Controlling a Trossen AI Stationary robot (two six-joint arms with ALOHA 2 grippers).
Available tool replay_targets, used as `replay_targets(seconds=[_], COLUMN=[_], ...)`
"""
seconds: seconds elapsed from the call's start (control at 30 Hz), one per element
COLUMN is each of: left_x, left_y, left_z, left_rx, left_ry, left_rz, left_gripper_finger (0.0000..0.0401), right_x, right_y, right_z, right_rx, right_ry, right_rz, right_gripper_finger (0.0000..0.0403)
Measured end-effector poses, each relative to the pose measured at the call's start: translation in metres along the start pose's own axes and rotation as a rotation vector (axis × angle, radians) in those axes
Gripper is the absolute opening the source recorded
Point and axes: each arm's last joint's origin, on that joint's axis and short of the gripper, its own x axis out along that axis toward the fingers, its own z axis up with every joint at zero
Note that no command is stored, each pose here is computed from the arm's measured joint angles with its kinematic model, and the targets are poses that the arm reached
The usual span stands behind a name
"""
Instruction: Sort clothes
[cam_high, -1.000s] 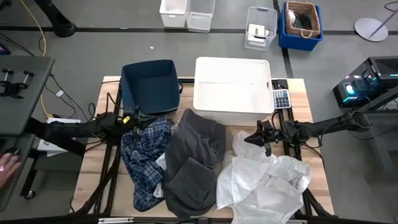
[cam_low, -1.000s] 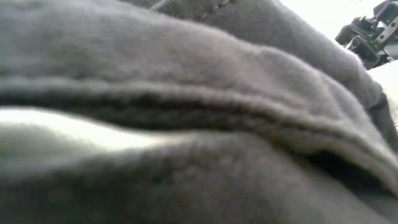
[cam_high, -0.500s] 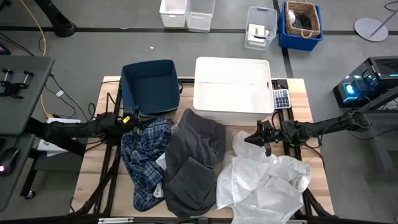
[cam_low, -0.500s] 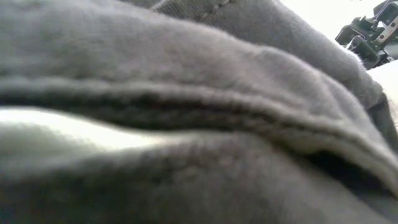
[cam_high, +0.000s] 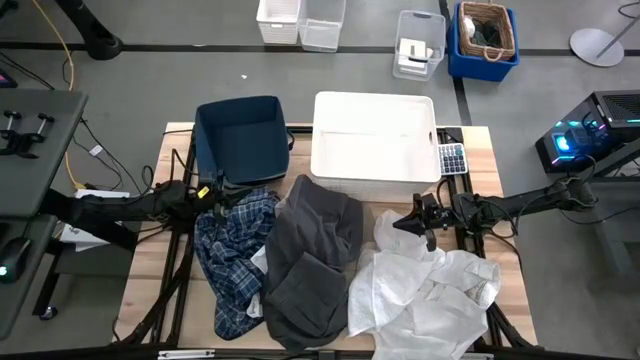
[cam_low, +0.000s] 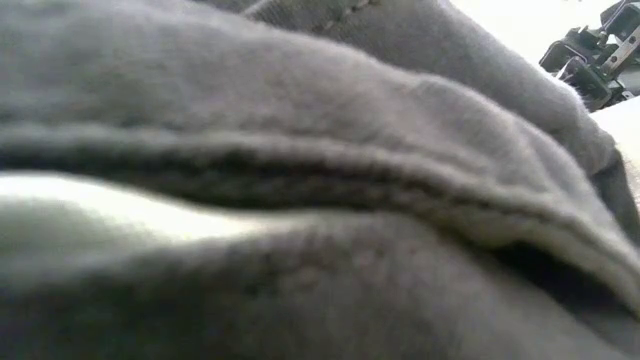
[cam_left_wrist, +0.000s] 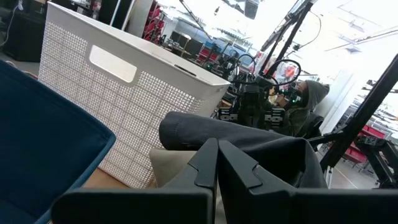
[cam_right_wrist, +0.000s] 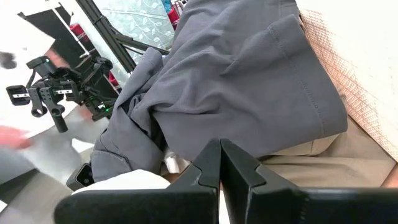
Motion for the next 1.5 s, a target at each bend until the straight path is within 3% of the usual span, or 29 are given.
replay_targets(seconds=[1.0, 1.13, 1.2, 1.27, 1.37, 1.5], left_x=[0.000, -0.003, -0.006, -0.006, 0.007, 0.053], left_y=[0.000, -0.007, -0.013, -0.022, -0.043, -0.074], left_z=[0.002, 0.025, 0.040, 0.055, 0.079, 0.098], left_rx=[-0.010, -0.239, -0.264, -0.211, -0.106, -0.044], left_ry=[-0.028, -0.279, -0.430, -0.521, -0.502, -0.279], left_rz=[0.017, -0.032, -0.110, -0.209, -0.301, -0.272], left_gripper_finger=[0.0000, 0.0000, 0.0000, 0.0000, 0.0000, 0.0000], right_x=[0.000, 0.000, 0.000, 0.000, 0.000, 0.000], right_y=[0.000, 0.000, 0.000, 0.000, 0.000, 0.000], right_z=[0.000, 0.000, 0.000, 0.000, 0.000, 0.000], right_rx=[0.000, 0.000, 0.000, 0.000, 0.000, 0.000], right_ry=[0.000, 0.000, 0.000, 0.000, 0.000, 0.000], right_rz=[0.000, 0.000, 0.000, 0.000, 0.000, 0.000], right_gripper_finger=[0.0000, 0.0000, 0.0000, 0.0000, 0.0000, 0.0000])
